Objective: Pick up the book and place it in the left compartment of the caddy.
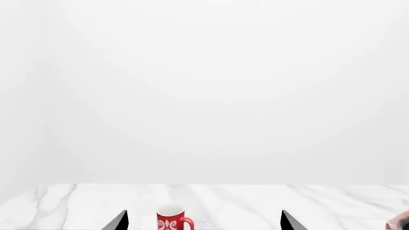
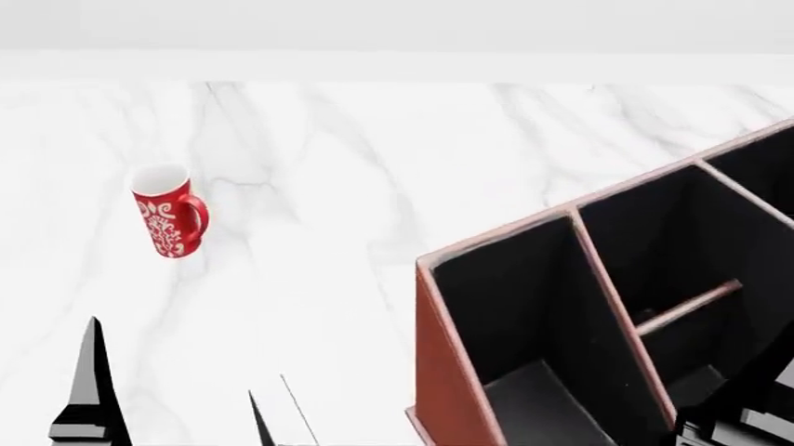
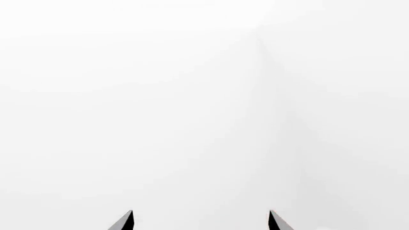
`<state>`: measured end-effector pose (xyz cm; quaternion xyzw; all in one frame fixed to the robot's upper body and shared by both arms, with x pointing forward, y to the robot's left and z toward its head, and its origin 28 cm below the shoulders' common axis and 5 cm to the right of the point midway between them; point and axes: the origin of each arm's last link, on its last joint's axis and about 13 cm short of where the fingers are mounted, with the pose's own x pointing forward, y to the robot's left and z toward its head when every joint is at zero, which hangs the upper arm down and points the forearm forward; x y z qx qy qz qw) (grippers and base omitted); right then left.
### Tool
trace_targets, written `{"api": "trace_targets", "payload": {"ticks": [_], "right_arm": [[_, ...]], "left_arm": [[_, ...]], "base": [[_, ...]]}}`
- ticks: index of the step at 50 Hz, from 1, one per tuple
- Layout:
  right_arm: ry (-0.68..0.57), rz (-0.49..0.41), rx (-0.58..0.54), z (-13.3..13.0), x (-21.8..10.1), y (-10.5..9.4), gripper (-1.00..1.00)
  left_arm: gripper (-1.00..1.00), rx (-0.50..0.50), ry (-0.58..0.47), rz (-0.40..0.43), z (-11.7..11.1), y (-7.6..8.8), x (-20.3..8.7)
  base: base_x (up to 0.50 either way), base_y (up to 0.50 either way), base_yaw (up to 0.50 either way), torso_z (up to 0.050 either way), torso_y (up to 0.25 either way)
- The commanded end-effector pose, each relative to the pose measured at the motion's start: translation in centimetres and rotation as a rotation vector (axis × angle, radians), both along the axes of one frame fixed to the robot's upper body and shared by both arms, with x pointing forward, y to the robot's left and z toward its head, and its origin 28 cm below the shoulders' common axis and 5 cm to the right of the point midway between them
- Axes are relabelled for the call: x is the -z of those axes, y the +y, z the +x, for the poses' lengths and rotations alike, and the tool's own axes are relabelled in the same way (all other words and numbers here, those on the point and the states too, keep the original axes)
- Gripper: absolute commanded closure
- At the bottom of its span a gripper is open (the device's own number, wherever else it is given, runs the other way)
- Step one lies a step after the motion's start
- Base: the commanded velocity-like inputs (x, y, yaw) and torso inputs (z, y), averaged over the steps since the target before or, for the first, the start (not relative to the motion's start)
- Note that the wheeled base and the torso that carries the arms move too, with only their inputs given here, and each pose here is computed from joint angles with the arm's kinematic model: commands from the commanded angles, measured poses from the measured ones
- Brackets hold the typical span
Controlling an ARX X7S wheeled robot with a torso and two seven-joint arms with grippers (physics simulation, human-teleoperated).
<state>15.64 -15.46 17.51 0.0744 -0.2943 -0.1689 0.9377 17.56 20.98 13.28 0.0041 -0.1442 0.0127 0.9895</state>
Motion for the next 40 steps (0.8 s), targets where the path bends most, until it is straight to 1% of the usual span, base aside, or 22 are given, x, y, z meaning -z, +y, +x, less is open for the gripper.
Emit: {"api": "trace_targets", "payload": {"ticks": [1, 40], "right_arm": [[-0.008, -0.005, 0.001, -0.04, 0.07, -0.2, -1.0], [0.004, -0.015, -0.012, 0.11, 0.22, -0.09, -1.0]], "left_arm": [[-1.0, -0.007, -0.019, -0.035, 0.27, 0.27, -0.09], [-1.0, -0.005, -0.02, -0.038, 0.27, 0.37, -0.15]], "base": [[0.0, -0.5, 0.0, 0.0, 0.0], [0.0, -0.5, 0.0, 0.0, 0.0]]}}
